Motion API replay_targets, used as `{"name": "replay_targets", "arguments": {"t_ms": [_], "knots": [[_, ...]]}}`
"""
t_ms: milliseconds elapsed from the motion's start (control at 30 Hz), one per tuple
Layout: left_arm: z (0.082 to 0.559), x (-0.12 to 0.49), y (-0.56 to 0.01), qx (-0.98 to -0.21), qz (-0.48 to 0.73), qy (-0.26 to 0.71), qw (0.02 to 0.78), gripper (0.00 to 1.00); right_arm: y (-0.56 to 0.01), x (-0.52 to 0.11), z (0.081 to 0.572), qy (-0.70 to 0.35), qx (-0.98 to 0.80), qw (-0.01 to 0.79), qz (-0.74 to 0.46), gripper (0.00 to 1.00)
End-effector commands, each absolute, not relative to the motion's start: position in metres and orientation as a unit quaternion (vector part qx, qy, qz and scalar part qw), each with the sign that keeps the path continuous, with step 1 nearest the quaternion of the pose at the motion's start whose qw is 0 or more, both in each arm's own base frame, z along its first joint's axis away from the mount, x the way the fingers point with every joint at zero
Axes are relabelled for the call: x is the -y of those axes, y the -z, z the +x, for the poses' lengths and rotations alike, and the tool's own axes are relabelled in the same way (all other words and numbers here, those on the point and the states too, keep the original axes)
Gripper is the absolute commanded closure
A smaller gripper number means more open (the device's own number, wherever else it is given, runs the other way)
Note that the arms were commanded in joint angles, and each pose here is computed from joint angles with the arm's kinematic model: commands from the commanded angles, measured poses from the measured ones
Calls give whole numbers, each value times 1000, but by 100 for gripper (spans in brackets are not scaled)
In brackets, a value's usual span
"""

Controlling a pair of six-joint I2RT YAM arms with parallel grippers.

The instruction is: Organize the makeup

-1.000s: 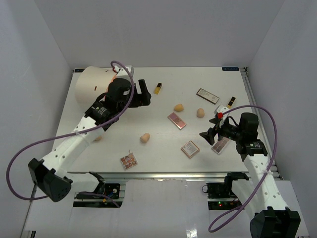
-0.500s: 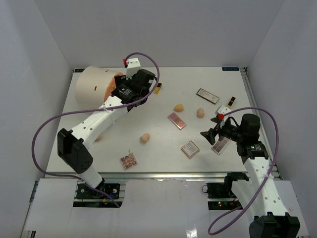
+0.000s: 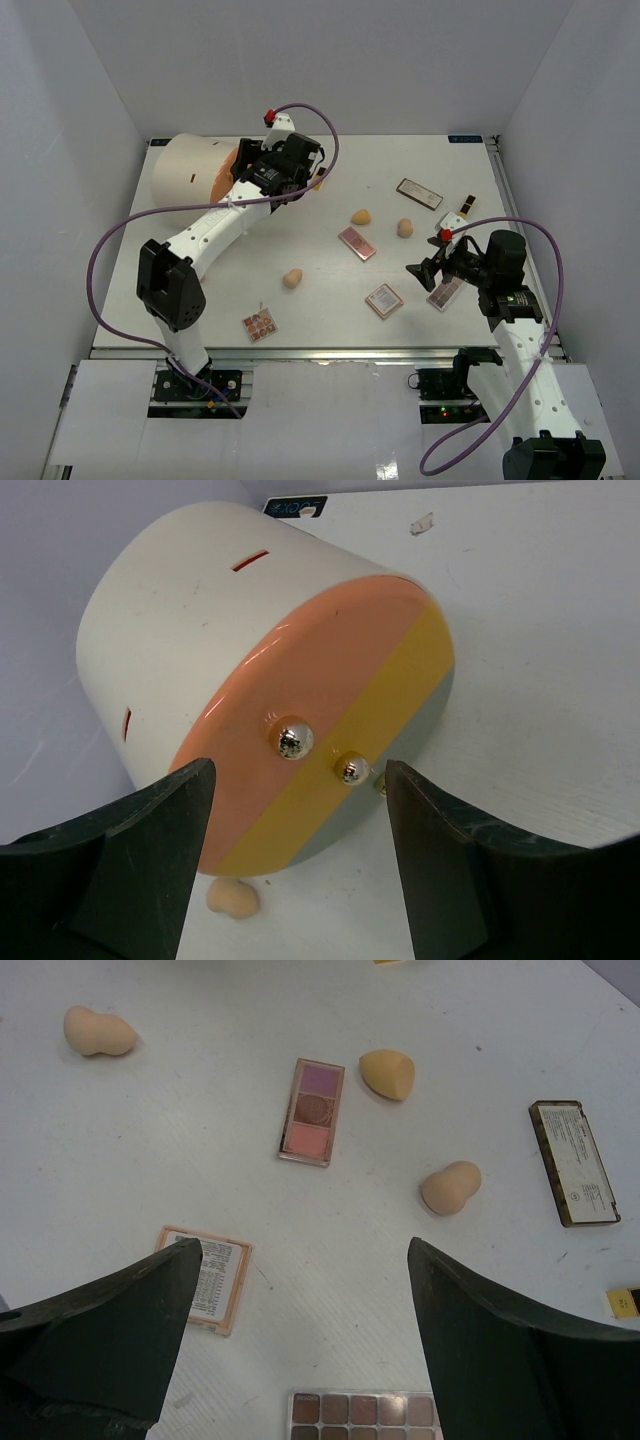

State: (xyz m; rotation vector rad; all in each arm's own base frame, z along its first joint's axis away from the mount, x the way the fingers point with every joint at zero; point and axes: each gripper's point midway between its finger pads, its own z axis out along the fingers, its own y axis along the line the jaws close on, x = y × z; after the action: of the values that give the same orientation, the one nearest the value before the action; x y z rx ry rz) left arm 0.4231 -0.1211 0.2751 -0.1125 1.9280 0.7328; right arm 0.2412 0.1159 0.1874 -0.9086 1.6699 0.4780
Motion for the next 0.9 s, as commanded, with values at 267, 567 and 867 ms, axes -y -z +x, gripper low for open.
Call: {"name": "replay_targets", "arguments": {"t_ms": [267,567,867], "knots": [[428,100,-263,-795,-14,-363,486,31,-199,-116,244,-198,-702,564,-386,10],[432,92,-249,-796,-8,-380,471,39,-198,-116,245,-198,-704,563,-386,10],[438,90,-240,-793,8,-396,463,44,-197,-115,245,-197,-704,563,-385,10]]}}
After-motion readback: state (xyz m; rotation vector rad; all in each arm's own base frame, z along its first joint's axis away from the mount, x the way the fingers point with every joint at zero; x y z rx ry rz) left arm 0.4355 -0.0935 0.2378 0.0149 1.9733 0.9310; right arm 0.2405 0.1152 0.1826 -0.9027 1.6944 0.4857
